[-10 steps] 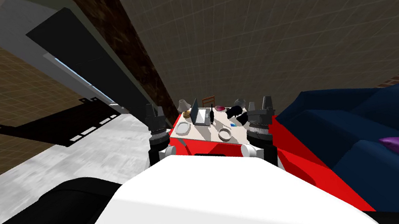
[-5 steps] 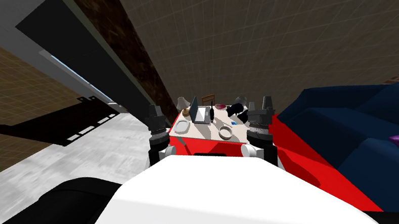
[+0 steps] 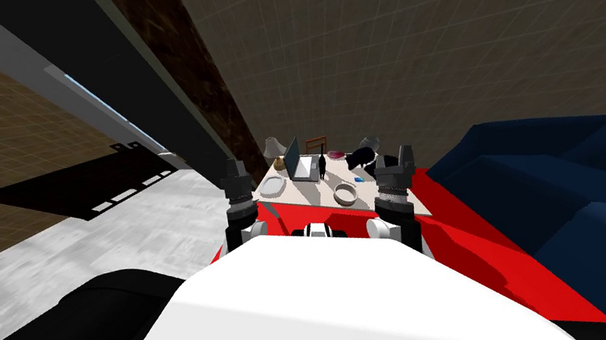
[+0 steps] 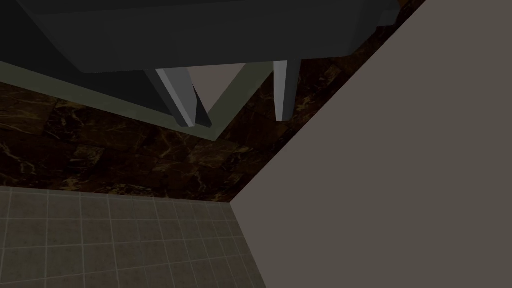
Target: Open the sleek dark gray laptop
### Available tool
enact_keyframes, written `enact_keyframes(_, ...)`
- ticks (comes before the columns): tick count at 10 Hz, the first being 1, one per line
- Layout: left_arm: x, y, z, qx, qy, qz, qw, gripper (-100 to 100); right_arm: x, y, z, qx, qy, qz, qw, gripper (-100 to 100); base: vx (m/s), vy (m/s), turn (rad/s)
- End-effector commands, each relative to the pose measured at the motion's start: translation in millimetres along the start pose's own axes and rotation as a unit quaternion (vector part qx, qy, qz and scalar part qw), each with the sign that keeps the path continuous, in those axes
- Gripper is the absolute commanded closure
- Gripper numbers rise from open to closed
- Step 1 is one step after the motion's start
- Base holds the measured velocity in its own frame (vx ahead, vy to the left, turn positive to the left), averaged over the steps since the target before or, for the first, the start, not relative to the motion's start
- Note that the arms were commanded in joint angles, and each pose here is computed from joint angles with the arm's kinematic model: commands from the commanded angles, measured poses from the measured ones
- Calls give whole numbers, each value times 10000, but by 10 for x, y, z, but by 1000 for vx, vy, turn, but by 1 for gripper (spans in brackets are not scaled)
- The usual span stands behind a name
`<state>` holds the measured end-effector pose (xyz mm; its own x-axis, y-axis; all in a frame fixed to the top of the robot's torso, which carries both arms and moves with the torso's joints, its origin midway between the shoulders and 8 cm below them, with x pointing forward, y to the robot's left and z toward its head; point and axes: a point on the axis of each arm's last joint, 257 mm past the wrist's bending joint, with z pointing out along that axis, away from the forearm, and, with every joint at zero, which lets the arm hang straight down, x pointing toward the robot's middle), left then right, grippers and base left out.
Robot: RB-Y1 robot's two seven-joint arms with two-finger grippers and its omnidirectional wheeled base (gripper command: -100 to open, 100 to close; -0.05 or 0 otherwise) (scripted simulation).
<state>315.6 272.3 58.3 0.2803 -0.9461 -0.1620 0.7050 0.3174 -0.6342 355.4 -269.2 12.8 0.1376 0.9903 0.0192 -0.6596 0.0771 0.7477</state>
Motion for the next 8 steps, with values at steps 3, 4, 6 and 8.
enact_keyframes(3, 0, 1, 0, -1, 0, 0, 10000, 0, 249, -231, 7, 193, 730, -707, 9946, -100, 12, 67, -21)
enact_keyframes(4, 0, 1, 0, -1, 0, -1, 10000, 0, 311, -306, 8, 245, 892, -916, 9915, -100, 15, 85, -27)
enact_keyframes(6, 0, 1, 0, -1, 0, -1, 10000, 0, 428, -475, 10, 347, 1195, -1364, 9828, -100, 29, 117, -32)
enact_keyframes(8, 0, 1, 0, -1, 0, -1, 10000, 0, 534, -665, 14, 451, 1461, -1829, 9712, -100, 30, 130, -39)
